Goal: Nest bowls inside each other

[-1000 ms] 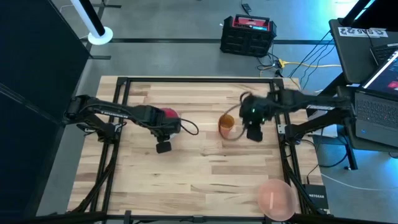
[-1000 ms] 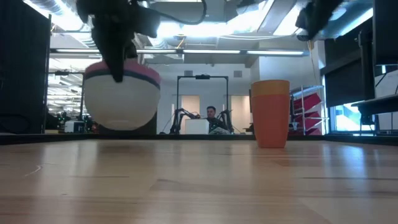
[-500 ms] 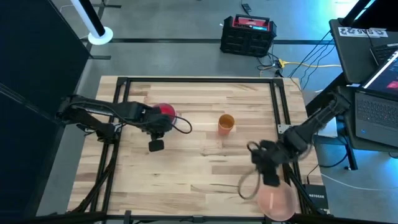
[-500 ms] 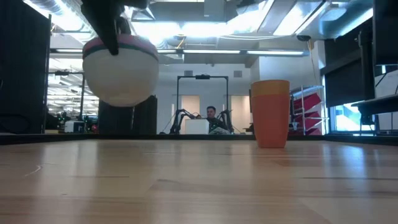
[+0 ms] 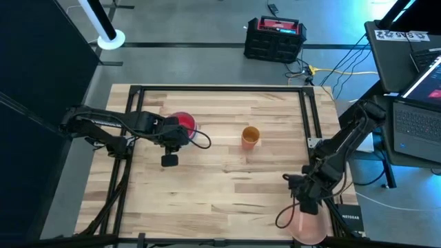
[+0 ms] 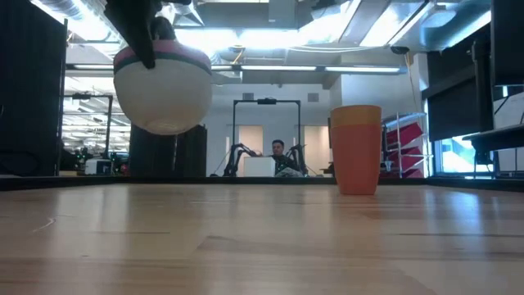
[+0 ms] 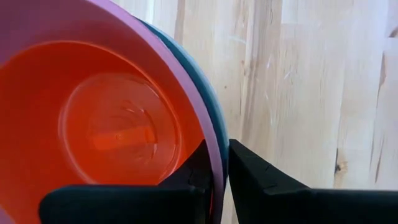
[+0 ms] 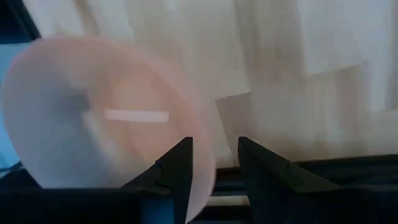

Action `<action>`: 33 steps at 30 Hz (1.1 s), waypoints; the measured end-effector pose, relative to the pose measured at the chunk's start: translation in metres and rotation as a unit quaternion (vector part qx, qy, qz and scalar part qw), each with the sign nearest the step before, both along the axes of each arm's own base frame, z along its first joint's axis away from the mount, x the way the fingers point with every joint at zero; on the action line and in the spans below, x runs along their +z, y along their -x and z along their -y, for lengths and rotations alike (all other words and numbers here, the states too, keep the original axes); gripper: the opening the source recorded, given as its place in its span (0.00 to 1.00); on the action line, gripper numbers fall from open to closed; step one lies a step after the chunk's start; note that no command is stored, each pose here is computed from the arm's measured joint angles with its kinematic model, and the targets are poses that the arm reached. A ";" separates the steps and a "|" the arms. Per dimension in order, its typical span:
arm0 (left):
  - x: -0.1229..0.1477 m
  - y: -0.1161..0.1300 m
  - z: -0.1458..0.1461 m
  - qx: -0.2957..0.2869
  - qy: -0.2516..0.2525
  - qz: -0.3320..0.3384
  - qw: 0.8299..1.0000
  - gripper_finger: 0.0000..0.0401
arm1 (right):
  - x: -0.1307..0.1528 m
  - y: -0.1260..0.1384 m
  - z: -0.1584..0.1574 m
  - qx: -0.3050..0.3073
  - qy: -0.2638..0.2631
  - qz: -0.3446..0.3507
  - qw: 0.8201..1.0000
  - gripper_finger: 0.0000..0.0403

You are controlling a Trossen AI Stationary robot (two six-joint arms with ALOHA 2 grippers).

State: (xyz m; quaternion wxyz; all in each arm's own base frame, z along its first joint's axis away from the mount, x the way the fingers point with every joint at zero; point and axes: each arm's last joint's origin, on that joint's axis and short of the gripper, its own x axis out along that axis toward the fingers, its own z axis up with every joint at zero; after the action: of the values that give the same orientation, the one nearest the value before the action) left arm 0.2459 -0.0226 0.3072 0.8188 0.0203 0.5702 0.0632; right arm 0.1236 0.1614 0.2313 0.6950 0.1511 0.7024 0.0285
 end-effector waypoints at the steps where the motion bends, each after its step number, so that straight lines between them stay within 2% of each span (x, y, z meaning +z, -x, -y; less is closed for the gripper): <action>1: 0.000 0.000 0.000 0.000 0.000 0.000 1.000 0.05 | -0.003 0.000 0.000 -0.001 -0.001 -0.003 1.000 0.29; 11: 0.000 0.001 0.001 0.003 0.002 -0.001 1.000 0.05 | -0.029 0.005 0.003 -0.014 -0.012 -0.029 0.999 0.29; 21: 0.000 0.002 0.001 0.014 0.005 -0.008 1.000 0.05 | -0.044 0.006 0.003 0.006 -0.041 -0.026 0.999 0.28; 23: 0.000 0.002 0.001 0.015 0.005 -0.008 1.000 0.05 | -0.048 0.008 0.005 0.008 -0.041 -0.038 0.998 0.25; 33: 0.000 0.003 0.000 0.016 0.005 -0.009 1.000 0.05 | -0.026 -0.057 0.016 -0.048 -0.068 0.044 0.996 0.11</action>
State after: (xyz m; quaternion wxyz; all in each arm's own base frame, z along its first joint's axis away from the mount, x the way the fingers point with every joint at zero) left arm 0.2431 -0.0226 0.3069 0.8124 0.0076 0.5785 0.0732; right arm 0.1801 0.1458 0.2056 0.7140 0.2305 0.6593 0.0495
